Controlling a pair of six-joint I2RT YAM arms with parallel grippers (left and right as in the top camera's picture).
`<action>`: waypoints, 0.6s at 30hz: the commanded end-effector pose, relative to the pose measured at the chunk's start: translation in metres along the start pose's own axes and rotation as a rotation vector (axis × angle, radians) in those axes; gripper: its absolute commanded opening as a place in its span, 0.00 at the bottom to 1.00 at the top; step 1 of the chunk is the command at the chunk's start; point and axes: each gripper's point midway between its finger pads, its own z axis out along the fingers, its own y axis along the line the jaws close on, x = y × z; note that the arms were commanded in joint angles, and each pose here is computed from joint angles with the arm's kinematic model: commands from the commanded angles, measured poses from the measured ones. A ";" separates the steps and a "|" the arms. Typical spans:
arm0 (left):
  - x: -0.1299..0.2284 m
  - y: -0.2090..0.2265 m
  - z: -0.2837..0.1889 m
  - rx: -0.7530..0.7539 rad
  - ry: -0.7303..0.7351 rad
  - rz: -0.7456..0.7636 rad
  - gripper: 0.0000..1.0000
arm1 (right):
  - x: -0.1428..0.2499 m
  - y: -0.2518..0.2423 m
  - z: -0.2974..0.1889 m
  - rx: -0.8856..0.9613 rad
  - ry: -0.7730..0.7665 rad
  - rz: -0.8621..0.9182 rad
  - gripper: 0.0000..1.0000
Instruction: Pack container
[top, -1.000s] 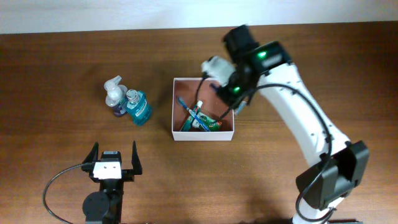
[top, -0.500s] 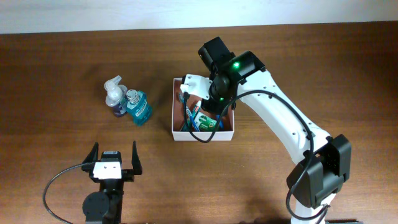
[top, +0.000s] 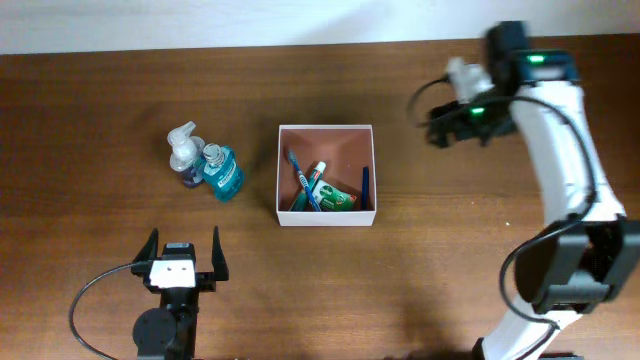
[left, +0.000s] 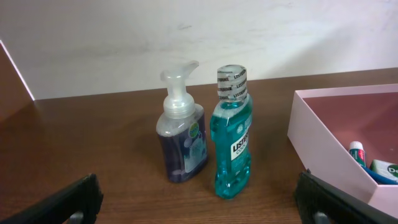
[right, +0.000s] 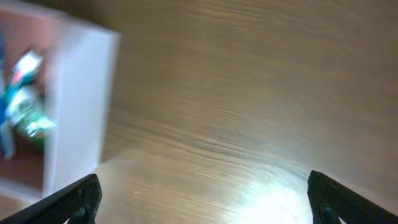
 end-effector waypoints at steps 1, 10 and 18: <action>0.000 0.001 0.000 -0.005 -0.008 0.012 0.99 | 0.008 -0.058 -0.018 0.051 -0.047 0.203 0.99; 0.001 0.001 0.000 -0.002 -0.005 0.011 0.99 | 0.068 -0.164 -0.005 0.104 -0.052 0.726 0.99; -0.053 -0.027 -0.010 0.174 -0.136 0.017 0.99 | 0.078 -0.167 0.002 0.101 -0.030 0.749 0.99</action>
